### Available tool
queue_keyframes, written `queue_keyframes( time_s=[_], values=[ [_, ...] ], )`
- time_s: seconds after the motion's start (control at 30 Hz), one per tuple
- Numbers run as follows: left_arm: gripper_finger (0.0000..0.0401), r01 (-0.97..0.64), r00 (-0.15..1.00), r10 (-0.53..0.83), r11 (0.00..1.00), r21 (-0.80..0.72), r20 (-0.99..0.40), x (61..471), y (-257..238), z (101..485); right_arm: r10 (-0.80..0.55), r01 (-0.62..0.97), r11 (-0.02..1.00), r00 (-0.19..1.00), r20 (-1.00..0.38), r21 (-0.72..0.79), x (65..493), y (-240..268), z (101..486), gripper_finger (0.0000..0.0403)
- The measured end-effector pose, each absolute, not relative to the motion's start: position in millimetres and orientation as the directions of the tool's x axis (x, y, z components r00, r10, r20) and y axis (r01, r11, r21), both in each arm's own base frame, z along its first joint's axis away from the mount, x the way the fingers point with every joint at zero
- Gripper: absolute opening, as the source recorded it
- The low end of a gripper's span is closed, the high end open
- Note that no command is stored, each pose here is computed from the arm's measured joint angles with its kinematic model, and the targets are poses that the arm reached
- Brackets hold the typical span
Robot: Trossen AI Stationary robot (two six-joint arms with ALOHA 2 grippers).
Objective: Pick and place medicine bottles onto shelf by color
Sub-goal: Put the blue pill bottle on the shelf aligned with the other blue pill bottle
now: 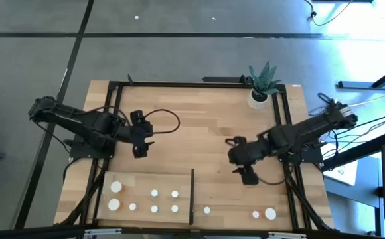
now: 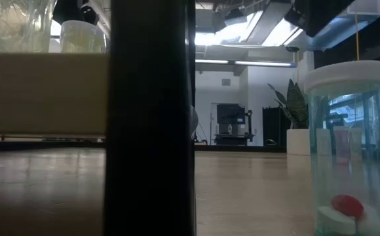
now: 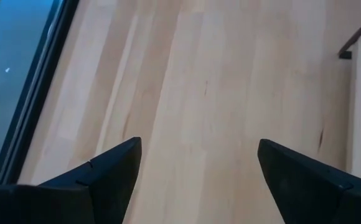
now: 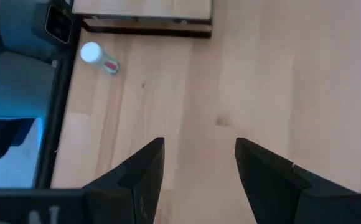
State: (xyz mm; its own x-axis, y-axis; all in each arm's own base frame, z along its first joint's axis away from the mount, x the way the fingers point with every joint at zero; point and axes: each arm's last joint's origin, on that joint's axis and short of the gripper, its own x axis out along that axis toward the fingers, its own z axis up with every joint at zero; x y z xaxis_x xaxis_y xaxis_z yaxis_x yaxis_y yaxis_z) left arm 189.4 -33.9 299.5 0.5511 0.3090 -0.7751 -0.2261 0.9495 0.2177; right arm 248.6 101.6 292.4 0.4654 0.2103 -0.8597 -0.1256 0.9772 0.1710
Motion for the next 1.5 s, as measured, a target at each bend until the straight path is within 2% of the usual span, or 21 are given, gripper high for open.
queue_keyframes(
  time_s=[0.17, 0.4, 0.63, 0.83, 1.2, 1.5],
  values=[
    [0.0315, -0.243, 0.545, 0.319, 0.945, 0.218, -0.775, 189.9, -30.5, 299.5, 0.245, -0.087, 0.969, 0.478, -0.843, 0.232, 267.6, 122.0, 275.5, 0.0198],
    [0.0315, -0.232, 0.544, 0.296, 0.952, 0.198, -0.785, 190.0, -30.5, 299.2, 0.305, -0.143, 0.952, 0.443, -0.843, 0.270, 278.7, 135.6, 260.1, 0.0198],
    [0.0315, -0.210, 0.543, 0.258, 0.963, 0.168, -0.799, 189.9, -31.6, 298.7, 0.364, -0.181, 0.931, 0.518, -0.774, 0.316, 291.5, 142.3, 261.3, 0.0198],
    [0.0315, -0.188, 0.543, 0.254, 0.966, 0.179, -0.800, 189.9, -31.7, 298.7, 0.376, -0.154, 0.923, 0.543, -0.751, 0.352, 294.0, 143.5, 263.6, 0.0198],
    [0.0315, -0.138, 0.542, 0.205, 0.978, 0.154, -0.815, 190.0, -33.2, 298.3, 0.306, -0.326, 0.934, 0.518, -0.799, 0.147, 294.8, 163.9, 242.2, 0.0198],
    [0.0315, -0.118, 0.543, 0.203, 0.979, 0.165, -0.815, 190.1, -33.3, 298.4, 0.276, -0.344, 0.936, 0.590, -0.759, 0.073, 302.9, 199.6, 217.6, 0.0198]
  ],
)
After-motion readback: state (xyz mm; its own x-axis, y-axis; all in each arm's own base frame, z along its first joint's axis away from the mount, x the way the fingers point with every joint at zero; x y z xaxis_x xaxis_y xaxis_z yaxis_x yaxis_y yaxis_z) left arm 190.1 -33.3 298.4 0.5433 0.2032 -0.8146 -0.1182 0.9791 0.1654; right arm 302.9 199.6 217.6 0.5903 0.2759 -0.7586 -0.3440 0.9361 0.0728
